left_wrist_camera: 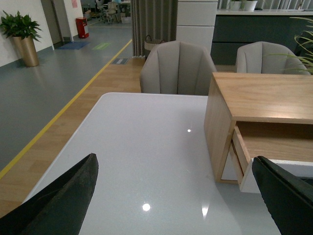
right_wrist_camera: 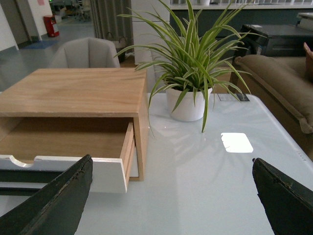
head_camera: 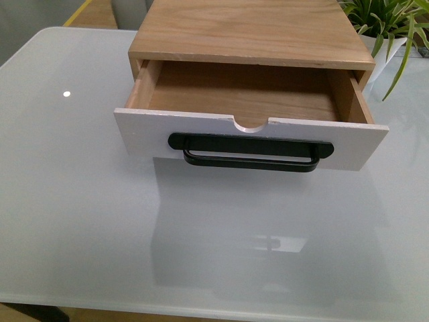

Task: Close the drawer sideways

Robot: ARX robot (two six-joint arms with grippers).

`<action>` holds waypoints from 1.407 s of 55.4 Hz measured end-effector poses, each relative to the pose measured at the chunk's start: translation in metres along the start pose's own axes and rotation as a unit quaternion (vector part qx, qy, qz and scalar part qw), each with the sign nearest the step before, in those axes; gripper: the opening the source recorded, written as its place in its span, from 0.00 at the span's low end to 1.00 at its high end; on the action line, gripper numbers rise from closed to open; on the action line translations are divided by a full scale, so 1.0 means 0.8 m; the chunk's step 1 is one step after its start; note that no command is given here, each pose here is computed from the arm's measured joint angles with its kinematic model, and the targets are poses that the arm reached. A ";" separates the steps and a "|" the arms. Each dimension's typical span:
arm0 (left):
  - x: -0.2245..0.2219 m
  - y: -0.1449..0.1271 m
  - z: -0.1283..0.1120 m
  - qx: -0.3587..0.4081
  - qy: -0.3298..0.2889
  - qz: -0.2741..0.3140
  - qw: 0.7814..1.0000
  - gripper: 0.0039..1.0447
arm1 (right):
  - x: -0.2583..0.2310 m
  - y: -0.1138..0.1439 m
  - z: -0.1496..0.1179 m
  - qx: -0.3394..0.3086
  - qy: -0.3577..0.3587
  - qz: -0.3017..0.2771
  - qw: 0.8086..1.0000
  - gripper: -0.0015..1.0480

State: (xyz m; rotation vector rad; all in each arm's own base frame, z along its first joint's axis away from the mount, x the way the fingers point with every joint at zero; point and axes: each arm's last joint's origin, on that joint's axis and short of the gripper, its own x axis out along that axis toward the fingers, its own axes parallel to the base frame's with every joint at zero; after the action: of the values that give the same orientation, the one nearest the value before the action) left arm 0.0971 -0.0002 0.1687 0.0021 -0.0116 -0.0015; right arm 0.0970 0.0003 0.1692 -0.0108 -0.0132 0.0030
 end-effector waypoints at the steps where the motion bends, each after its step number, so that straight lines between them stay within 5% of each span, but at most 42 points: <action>1: 0.000 0.000 0.000 0.000 0.000 0.000 1.000 0.92 | 0.000 0.000 0.000 0.000 0.000 0.000 1.000 0.91; 52: 0.000 0.000 -0.001 0.000 0.009 -0.004 1.000 0.92 | 0.000 0.000 0.000 0.000 0.000 0.000 1.000 0.91; 60: 0.007 -0.002 -0.004 -0.008 0.189 -0.110 0.976 0.92 | 0.012 0.000 -0.003 -0.027 0.158 -0.003 0.987 0.91; 78: 0.105 -0.021 -0.006 0.130 0.198 -0.281 0.930 0.92 | 0.106 0.019 0.008 -0.224 0.182 0.122 0.950 0.91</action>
State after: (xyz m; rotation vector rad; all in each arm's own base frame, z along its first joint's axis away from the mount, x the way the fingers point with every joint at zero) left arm 0.1808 -0.0168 0.1649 0.2728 0.3938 -0.5750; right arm 0.1816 0.0156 0.1763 -0.4693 0.3573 0.2468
